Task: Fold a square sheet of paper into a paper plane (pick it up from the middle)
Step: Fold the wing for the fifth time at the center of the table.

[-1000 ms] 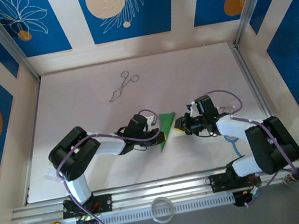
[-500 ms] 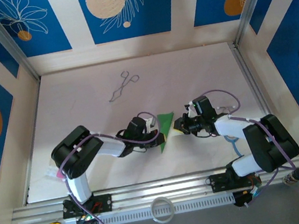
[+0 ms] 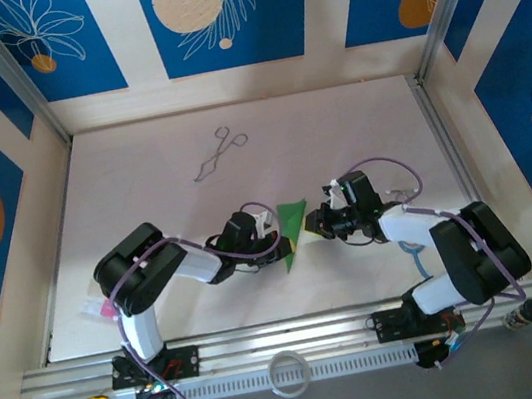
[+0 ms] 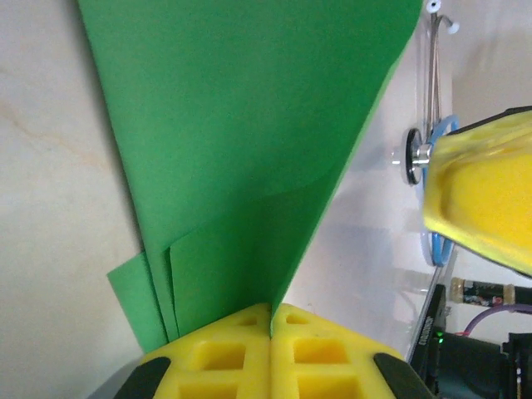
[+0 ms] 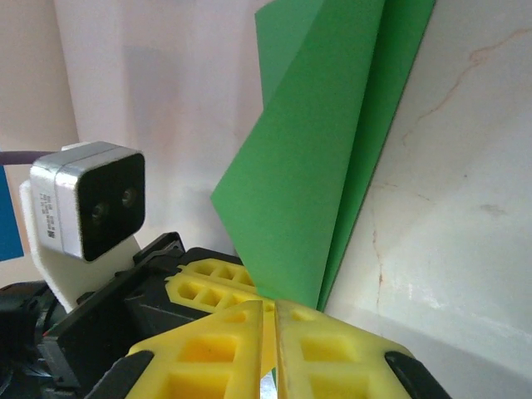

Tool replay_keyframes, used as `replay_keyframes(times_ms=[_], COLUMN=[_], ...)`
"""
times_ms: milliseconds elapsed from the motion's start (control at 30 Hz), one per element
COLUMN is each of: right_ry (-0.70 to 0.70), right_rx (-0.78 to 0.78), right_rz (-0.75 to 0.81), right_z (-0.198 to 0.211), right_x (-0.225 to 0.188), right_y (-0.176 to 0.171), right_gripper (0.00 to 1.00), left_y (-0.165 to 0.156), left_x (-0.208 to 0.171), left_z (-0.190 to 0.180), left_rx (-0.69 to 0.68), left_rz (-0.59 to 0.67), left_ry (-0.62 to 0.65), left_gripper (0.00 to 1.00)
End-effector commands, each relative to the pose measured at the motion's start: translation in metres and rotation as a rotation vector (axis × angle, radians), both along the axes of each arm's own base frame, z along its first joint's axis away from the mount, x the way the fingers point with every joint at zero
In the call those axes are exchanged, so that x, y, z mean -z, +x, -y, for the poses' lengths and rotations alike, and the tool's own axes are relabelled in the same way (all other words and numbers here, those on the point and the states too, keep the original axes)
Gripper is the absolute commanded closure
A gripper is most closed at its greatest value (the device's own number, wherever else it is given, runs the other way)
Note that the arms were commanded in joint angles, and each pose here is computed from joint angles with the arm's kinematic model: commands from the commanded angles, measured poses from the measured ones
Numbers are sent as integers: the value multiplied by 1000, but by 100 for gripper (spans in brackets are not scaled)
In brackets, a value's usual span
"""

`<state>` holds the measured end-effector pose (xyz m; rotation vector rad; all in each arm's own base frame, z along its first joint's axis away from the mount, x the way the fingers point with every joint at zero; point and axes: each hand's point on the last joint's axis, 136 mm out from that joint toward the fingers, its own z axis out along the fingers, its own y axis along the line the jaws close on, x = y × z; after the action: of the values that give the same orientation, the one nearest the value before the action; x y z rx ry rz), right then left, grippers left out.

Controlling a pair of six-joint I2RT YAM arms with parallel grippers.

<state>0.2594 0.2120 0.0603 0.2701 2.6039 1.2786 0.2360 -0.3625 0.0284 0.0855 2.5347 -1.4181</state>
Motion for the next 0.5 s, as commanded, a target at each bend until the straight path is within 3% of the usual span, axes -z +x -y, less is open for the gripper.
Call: replay_keyframes(times_ms=[0, 467], right_ry=[34, -35], right_rx=[-54, 29], right_rz=[37, 99], right_z=[-11, -2], right_x=[-10, -3], right_y=[5, 12], right_gripper=[88, 89], left_y=[1, 4], left_x=[5, 6], left_z=[-4, -7], left_rx=[-24, -37], left_rz=[-32, -46], left_ry=[-25, -35], left_gripper=[100, 100])
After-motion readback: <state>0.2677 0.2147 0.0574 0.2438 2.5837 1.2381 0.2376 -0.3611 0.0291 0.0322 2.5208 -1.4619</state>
